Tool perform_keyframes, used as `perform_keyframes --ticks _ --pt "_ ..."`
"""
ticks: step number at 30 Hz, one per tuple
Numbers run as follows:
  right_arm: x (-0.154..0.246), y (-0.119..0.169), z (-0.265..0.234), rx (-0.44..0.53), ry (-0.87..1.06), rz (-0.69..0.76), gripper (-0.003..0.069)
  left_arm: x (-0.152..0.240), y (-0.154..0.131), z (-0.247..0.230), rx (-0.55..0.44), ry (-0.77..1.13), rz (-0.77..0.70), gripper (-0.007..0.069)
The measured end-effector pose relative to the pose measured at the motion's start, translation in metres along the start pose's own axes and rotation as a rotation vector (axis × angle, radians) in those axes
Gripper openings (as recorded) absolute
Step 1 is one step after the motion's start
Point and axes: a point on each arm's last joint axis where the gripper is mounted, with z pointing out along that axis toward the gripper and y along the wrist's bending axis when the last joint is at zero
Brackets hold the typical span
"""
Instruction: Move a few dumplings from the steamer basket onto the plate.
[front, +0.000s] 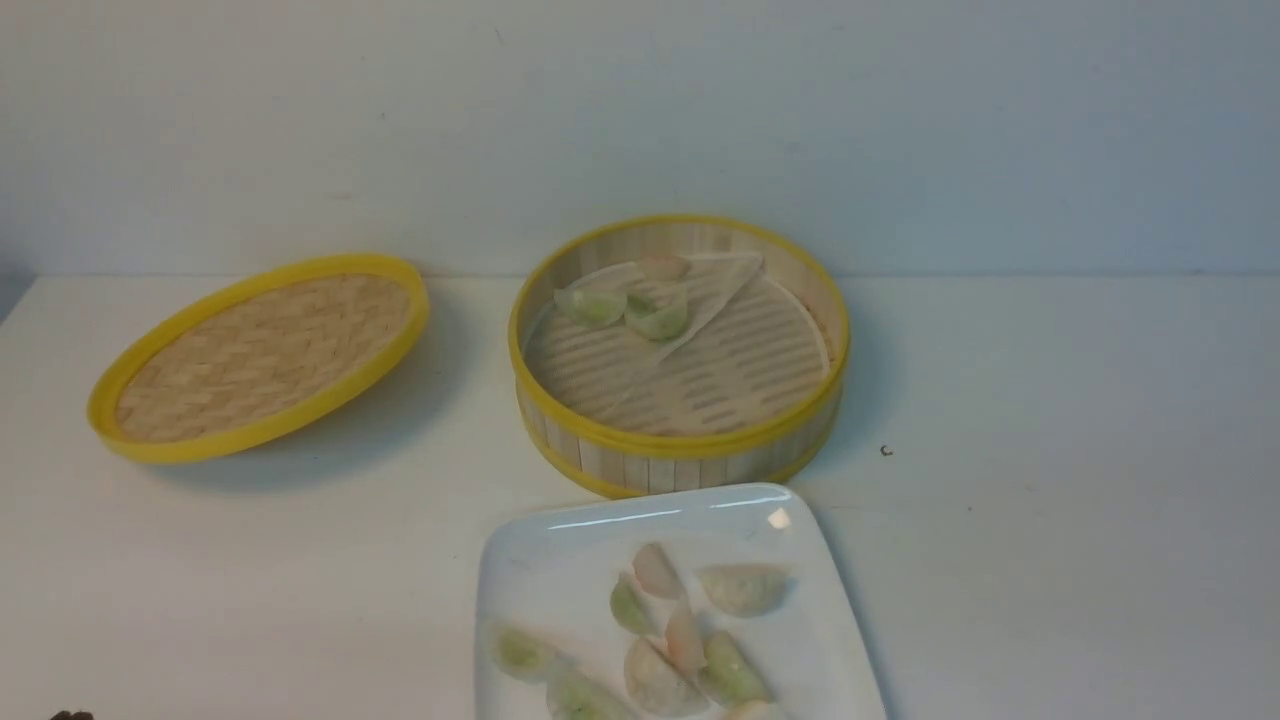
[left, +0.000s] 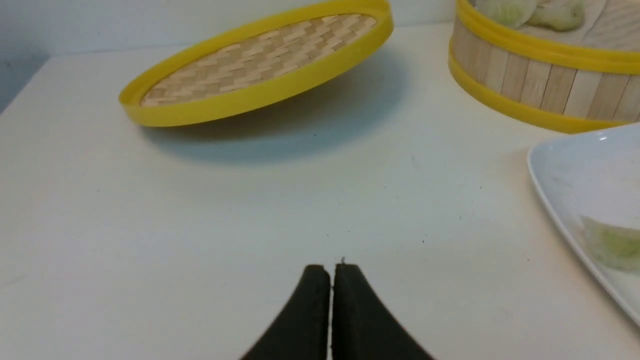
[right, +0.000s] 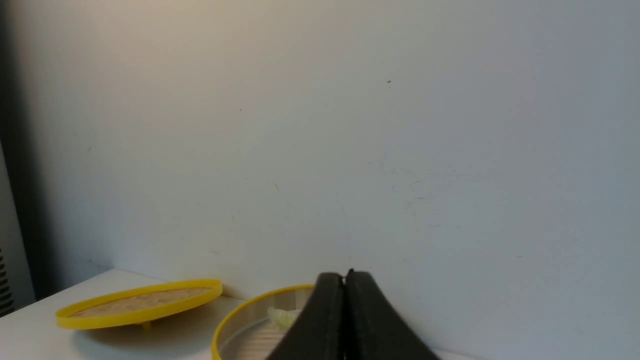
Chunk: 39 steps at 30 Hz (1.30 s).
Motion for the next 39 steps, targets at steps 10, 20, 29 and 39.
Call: perform_keyframes --ticks 10,20,29,39 --pt "0.000 0.000 0.000 0.001 -0.001 -0.003 -0.0014 0.000 0.000 0.000 0.000 0.000 0.001 -0.0006" --pt "0.000 0.000 0.000 0.001 -0.001 -0.003 -0.0014 0.000 0.000 0.000 0.000 0.000 0.002 -0.0006" --pt "0.004 0.013 0.002 -0.141 -0.014 -0.001 -0.0014 0.000 0.000 0.000 0.000 0.000 0.002 -0.0006" --pt "0.004 0.021 0.003 -0.225 -0.063 0.007 -0.0014 0.000 0.000 0.000 0.000 0.001 0.003 -0.0006"
